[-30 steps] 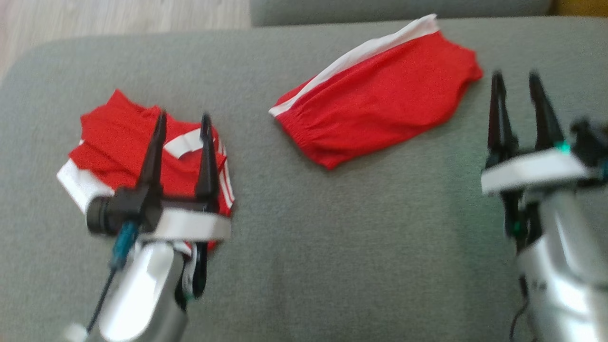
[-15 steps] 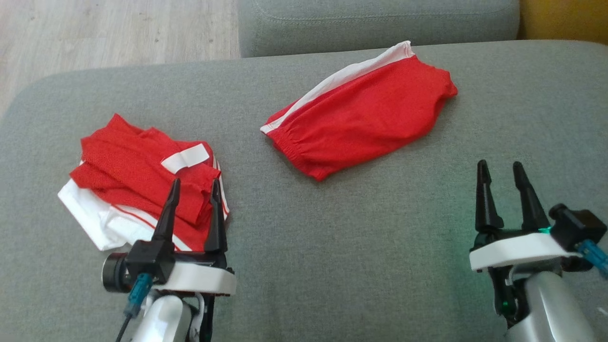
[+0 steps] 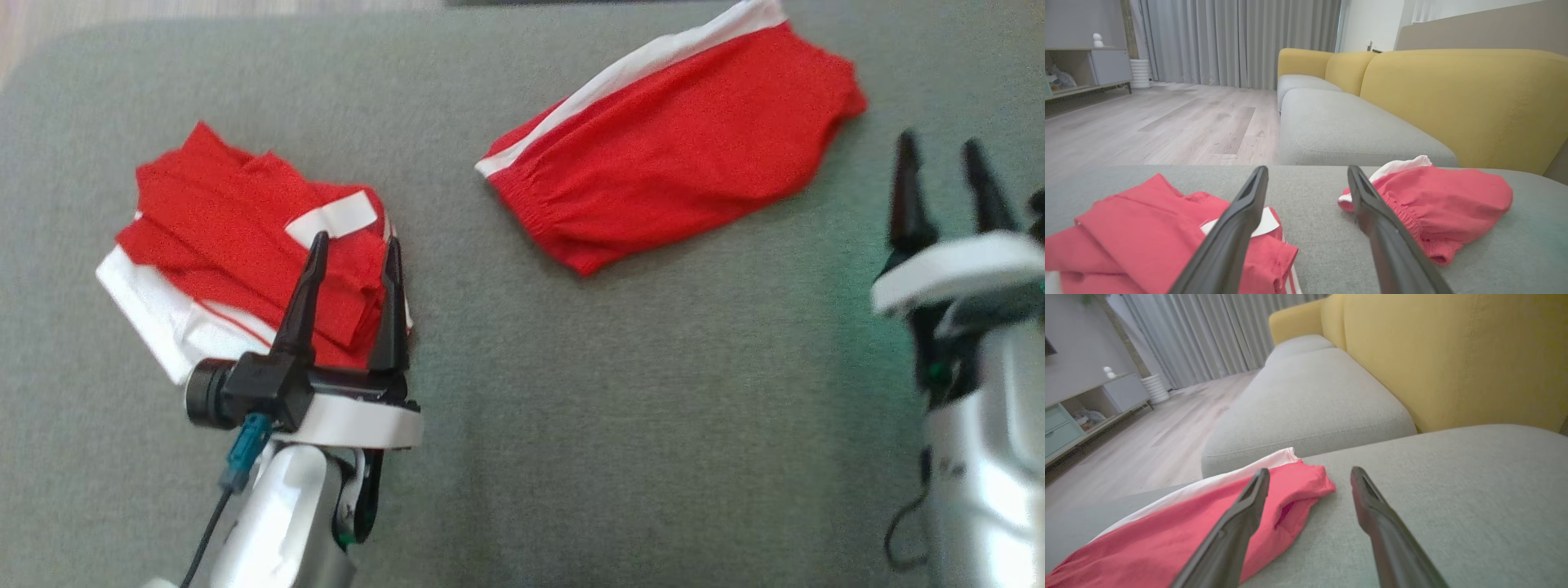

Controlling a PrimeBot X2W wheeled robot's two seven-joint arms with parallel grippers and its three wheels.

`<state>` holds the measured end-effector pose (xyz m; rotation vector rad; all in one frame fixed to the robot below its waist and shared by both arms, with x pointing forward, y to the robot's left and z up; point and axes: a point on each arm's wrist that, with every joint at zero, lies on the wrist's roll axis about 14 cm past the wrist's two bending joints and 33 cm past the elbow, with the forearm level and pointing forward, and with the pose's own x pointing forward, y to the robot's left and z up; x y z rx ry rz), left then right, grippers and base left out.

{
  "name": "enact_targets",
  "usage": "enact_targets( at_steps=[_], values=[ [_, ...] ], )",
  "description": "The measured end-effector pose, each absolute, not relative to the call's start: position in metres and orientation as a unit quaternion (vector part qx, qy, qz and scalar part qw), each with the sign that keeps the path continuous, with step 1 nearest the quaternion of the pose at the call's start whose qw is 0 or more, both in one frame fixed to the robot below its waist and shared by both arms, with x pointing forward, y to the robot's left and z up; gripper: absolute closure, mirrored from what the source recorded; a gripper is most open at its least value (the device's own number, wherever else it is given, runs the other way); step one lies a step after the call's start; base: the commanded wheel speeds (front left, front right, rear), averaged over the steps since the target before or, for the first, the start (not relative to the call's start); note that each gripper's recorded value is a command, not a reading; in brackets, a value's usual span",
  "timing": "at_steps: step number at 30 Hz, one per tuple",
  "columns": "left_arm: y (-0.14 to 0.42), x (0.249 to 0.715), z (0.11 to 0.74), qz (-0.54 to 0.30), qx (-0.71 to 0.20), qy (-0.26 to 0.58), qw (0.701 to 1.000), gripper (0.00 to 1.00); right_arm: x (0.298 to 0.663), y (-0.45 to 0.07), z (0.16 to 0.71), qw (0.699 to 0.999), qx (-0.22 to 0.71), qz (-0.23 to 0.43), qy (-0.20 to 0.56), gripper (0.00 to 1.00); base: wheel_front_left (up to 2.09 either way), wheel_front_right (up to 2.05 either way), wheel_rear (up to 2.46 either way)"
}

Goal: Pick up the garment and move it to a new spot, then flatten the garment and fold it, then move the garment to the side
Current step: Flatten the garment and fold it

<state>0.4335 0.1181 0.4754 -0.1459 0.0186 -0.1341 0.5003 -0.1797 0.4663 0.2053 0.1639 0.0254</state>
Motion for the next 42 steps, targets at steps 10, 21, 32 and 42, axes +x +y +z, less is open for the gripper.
enact_targets(
  at_steps=[10,21,32,42],
  values=[
    [0.130,0.446,0.458,-0.057,-0.064,0.029,0.996,0.00,0.568,-0.182,0.414,0.976,0.082,-0.006,0.199,0.00,0.00,0.00,0.00],
    [0.148,0.442,0.440,-0.026,-0.060,0.056,0.996,0.00,0.594,-0.172,0.354,0.950,0.031,0.012,0.311,0.00,0.00,0.00,0.00],
    [0.148,0.440,0.442,-0.021,-0.061,0.056,0.996,0.00,0.600,-0.156,0.356,0.945,0.005,0.046,0.324,1.00,0.00,0.00,0.00],
    [0.136,0.439,0.462,-0.037,-0.067,0.029,0.997,0.00,0.570,-0.198,0.377,0.961,0.055,-0.006,0.270,1.00,0.00,0.00,0.00]
  ],
)
